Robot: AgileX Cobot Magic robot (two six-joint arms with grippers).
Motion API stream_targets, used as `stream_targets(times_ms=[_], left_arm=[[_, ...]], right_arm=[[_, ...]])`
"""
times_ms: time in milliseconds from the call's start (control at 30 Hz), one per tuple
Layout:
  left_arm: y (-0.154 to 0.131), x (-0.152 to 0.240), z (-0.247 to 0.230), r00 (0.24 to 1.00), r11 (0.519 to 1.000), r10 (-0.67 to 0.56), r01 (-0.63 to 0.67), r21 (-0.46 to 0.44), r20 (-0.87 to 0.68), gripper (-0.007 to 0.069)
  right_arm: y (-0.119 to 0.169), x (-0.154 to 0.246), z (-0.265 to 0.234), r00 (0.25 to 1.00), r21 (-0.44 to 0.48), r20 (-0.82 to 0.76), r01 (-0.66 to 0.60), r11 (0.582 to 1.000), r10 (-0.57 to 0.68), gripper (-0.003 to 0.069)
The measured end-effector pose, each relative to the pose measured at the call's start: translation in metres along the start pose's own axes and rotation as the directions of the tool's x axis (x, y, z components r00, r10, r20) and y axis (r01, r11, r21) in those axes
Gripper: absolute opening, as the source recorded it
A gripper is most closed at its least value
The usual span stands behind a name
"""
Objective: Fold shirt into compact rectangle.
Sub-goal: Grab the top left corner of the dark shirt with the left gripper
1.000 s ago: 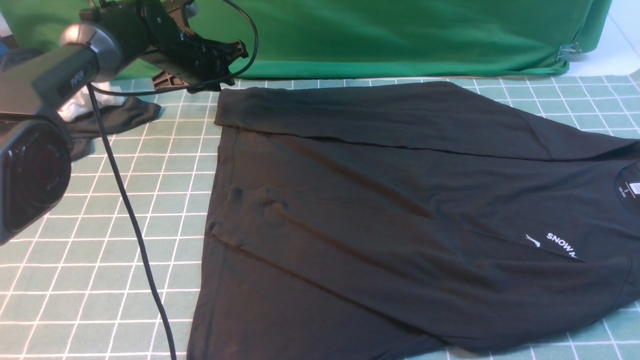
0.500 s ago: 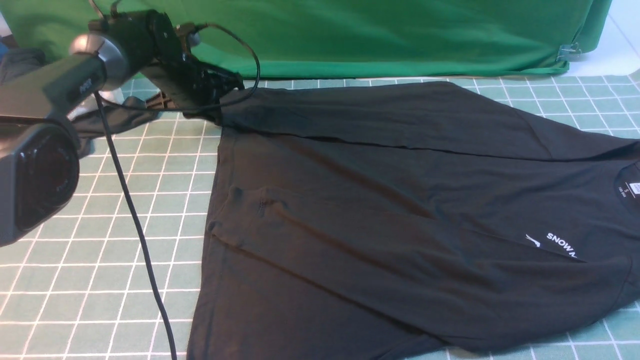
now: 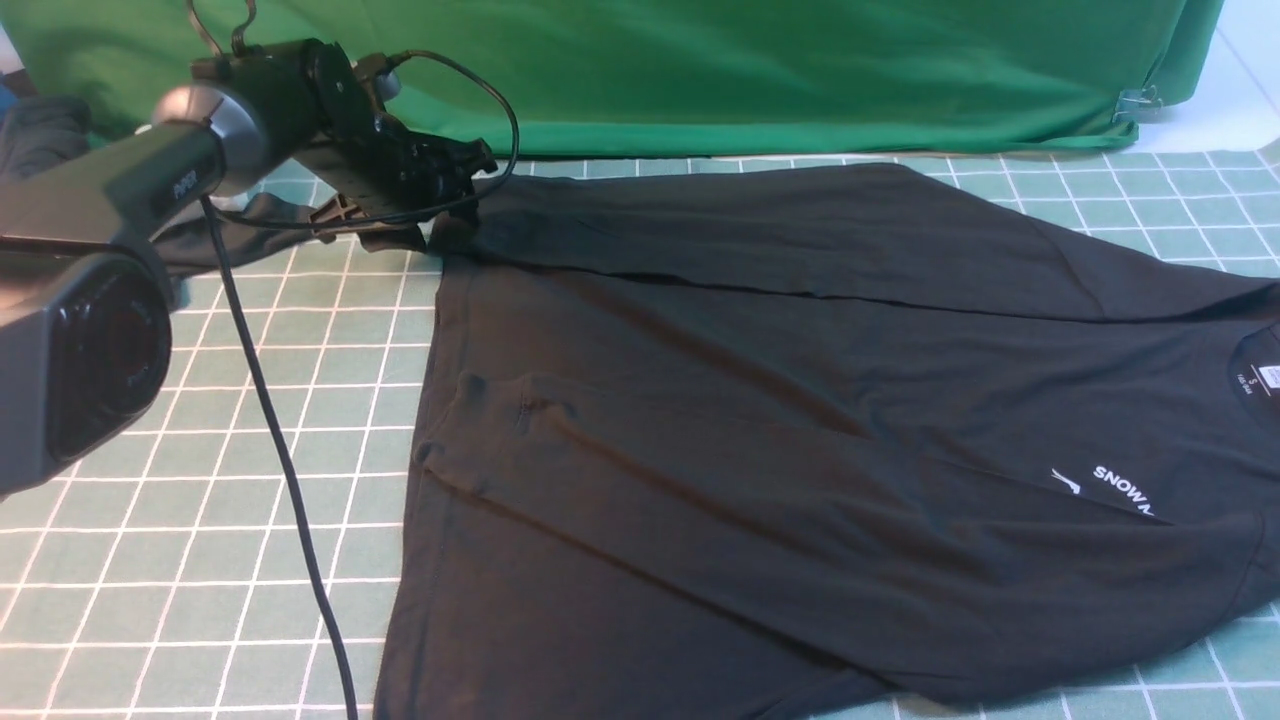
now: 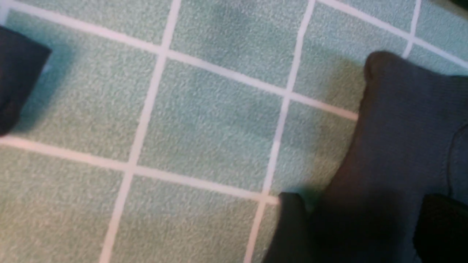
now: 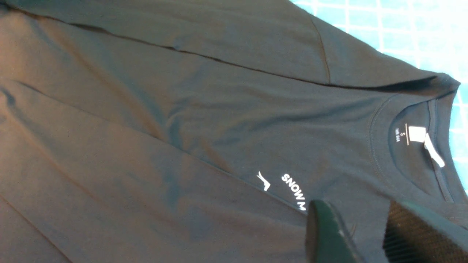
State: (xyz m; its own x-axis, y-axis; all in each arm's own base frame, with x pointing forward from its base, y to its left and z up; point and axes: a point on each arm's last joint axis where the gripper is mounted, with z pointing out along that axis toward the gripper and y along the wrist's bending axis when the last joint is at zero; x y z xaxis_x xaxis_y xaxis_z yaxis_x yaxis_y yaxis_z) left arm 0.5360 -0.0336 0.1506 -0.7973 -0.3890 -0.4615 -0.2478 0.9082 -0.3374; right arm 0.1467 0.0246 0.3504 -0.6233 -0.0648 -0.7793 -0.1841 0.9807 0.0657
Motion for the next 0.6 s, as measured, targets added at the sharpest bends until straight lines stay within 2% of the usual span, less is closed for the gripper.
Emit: stream_targets(times_ms=[133, 267, 367, 467, 600], left_arm=[[-0.0022, -0.0008, 0.0013, 0.999, 0.999, -0.031, 0.031, 0.029, 0.013, 0.0399], [-0.0068, -0.0007, 0.0023, 0.996, 0.992, -0.092, 0.091, 0.089, 0.007, 0.0262], [-0.0077, -0.0004, 0.0027, 0.996, 0.991, -0.089, 0.088, 0.101, 0.004, 0.0127], [-0.0073, -0.0008, 0.0026, 0.996, 0.991, -0.086, 0.085, 0.104, 0.006, 0.0031], [-0.0038, -0.0053, -0.0008, 0.995, 0.989, -0.099, 0.096, 0.109, 0.021, 0.0021]], right_arm=[[0.0, 0.0, 0.0, 1.0, 0.0, 0.0, 0.0, 1.0, 0.0, 0.0237], [0.0, 0.0, 0.0, 1.0, 0.0, 0.0, 0.0, 1.0, 0.0, 0.0237], [0.0, 0.0, 0.0, 1.0, 0.0, 0.0, 0.0, 1.0, 0.0, 0.0237], [0.0, 0.0, 0.0, 1.0, 0.0, 0.0, 0.0, 1.0, 0.0, 0.0237], [0.0, 0.0, 0.0, 1.0, 0.0, 0.0, 0.0, 1.0, 0.0, 0.0237]])
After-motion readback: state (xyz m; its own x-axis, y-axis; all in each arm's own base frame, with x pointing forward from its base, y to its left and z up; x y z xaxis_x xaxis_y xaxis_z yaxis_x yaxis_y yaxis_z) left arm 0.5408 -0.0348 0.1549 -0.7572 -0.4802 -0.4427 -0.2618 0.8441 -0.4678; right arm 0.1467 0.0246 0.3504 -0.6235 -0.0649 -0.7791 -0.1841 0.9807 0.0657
